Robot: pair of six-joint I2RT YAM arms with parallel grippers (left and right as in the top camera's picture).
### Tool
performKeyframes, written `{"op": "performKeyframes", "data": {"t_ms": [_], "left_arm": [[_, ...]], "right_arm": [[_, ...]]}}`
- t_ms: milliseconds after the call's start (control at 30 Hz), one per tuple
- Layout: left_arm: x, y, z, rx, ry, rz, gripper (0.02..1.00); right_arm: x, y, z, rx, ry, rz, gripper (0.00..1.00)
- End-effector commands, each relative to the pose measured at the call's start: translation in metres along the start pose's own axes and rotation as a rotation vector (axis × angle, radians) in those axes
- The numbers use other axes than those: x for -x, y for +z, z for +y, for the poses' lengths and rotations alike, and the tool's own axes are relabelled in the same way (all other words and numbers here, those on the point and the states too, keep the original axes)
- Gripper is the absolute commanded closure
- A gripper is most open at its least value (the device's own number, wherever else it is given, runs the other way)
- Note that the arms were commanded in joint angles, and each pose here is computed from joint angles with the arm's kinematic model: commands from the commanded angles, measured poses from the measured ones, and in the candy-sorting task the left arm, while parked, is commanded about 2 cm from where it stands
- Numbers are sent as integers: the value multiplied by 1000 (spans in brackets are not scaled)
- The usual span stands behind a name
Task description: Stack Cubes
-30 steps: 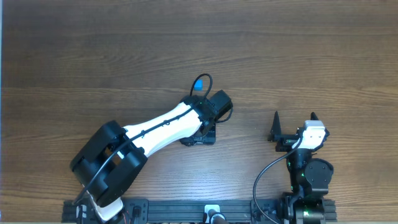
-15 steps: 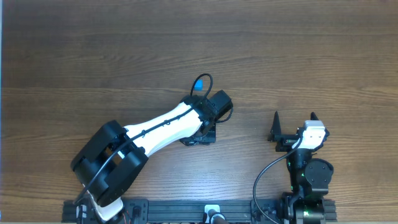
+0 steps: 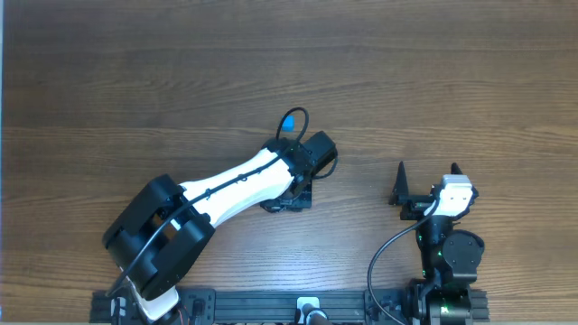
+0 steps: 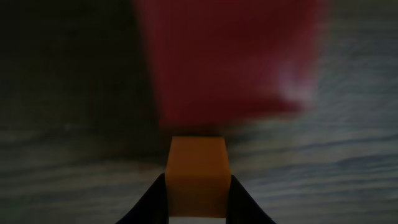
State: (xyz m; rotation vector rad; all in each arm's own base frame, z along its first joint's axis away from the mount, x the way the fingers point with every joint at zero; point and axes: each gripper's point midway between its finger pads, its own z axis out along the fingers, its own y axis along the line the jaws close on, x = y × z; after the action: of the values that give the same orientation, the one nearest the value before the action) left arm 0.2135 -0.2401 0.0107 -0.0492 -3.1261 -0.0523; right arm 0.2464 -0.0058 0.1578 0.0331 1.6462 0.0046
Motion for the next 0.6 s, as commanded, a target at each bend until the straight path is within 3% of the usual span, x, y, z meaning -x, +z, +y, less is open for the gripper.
{"op": "performKeyframes", "data": {"t_ms": [33, 300, 600], "left_arm": [[11, -43, -5, -50, -4, -63, 980], [38, -100, -10, -99, -19, -139, 980], [60, -95, 2, -87, -74, -155, 980]], "right_arm": [[-1, 0, 3, 15, -1, -2, 7], [-1, 0, 3, 15, -1, -2, 7], [-1, 0, 3, 14, -1, -2, 9]]}}
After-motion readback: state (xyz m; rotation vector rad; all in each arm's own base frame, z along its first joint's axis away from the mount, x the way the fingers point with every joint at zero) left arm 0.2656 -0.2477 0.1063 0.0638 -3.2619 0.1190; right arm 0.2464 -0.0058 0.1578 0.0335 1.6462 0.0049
